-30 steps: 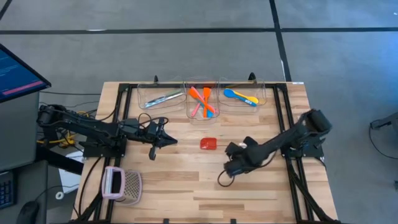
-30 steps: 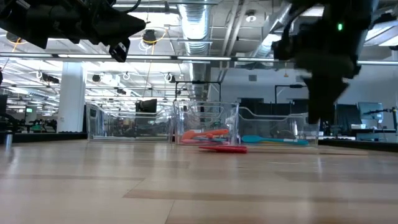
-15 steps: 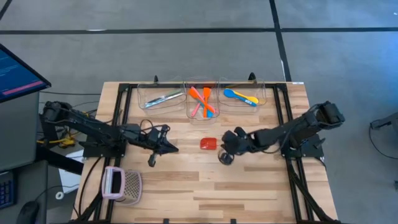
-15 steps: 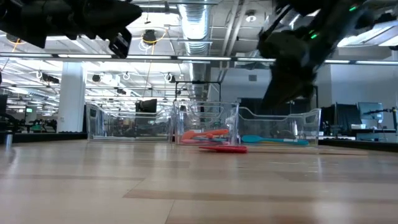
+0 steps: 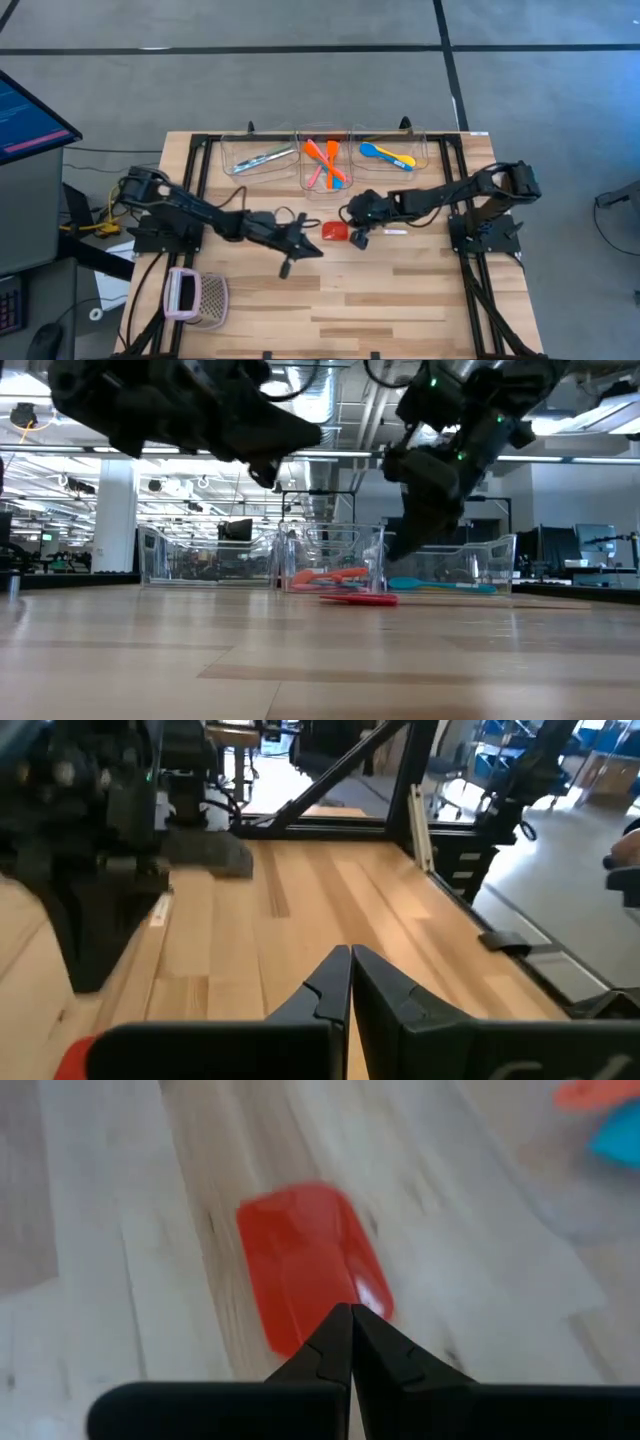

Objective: Pick & Place Kitchen Items
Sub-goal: Put the red spatula into the middle transparent bin

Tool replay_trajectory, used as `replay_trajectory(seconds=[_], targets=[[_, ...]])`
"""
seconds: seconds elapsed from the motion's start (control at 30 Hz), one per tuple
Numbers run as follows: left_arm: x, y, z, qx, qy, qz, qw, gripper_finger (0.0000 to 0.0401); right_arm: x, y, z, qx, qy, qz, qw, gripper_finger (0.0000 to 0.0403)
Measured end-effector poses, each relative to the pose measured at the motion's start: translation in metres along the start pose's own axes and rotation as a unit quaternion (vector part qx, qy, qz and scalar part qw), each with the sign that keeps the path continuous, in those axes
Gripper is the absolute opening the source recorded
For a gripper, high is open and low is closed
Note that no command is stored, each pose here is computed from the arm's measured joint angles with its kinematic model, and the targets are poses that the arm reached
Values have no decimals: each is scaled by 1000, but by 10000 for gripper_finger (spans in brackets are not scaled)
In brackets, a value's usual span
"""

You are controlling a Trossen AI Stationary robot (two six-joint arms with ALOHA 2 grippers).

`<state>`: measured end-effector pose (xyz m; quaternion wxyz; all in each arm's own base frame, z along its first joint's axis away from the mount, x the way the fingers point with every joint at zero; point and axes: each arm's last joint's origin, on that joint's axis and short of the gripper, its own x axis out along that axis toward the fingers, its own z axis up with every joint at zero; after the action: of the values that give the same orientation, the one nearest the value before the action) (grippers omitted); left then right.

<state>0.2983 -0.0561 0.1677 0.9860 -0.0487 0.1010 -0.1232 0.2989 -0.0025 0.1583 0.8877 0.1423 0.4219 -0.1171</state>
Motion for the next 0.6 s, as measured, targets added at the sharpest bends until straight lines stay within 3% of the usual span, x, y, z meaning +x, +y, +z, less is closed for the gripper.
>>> replay_trajectory(seconds=[0.27, 0.6], targets=[[33, 9, -21, 18, 39, 39, 998, 2, 31, -9, -5, -23, 20, 35, 999, 0], [37, 12, -36, 46, 65, 56, 995, 2, 39, -16, 2, -35, -12, 41, 998, 0]])
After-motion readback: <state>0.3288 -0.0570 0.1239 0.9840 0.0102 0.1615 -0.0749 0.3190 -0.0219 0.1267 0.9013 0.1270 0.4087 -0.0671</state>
